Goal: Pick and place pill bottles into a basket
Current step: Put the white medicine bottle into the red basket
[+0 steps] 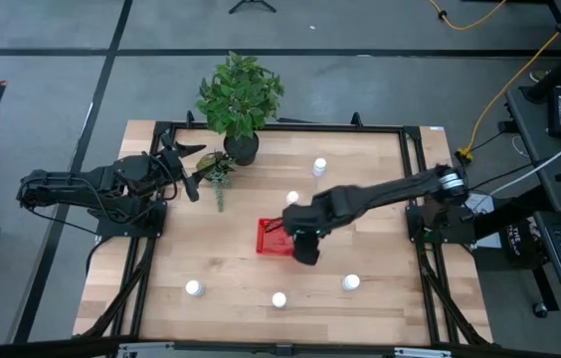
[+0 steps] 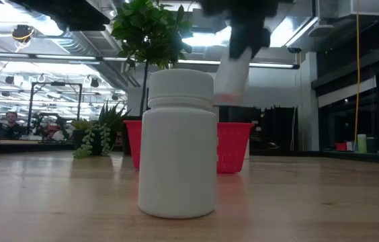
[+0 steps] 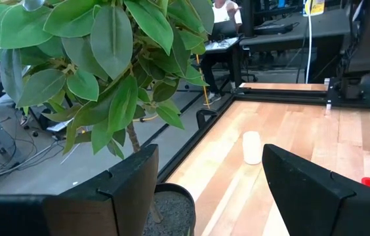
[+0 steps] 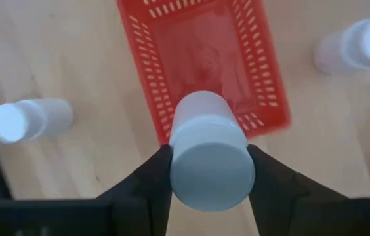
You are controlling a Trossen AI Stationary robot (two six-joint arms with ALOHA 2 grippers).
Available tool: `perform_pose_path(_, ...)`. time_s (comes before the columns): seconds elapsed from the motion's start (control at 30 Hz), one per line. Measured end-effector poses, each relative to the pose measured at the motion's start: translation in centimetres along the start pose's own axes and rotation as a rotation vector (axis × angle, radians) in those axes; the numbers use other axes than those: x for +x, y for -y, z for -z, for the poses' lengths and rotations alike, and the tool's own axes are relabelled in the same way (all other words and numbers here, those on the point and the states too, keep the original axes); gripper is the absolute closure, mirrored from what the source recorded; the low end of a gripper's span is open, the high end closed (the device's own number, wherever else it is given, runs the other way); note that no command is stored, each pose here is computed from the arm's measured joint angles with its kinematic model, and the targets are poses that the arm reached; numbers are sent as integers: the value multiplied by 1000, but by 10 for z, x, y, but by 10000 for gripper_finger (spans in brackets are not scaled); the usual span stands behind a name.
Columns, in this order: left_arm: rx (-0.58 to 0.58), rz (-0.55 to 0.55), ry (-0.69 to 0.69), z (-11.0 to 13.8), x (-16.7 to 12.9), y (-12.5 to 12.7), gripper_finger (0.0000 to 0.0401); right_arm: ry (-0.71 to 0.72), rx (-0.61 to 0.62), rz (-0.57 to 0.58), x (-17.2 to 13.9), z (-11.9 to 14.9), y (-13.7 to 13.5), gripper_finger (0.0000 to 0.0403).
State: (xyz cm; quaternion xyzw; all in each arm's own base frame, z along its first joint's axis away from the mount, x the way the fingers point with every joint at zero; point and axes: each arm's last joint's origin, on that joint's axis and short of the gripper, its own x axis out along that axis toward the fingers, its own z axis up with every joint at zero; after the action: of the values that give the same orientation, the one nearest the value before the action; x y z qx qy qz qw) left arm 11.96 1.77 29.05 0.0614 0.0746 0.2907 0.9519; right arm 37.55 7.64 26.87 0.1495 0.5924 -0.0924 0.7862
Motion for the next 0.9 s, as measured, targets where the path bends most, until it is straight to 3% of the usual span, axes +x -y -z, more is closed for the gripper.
perform_pose_path(0.2,0,0,0,0,0,0,134,-40,19,6,30,-9,2,251)
perform_pose_path(0.6,-65,0,1,0,0,0,134,-57,61,64,31,-17,25,251)
perform_pose_path(0.9,-71,0,1,0,0,0,134,-118,39,96,45,-16,28,251)
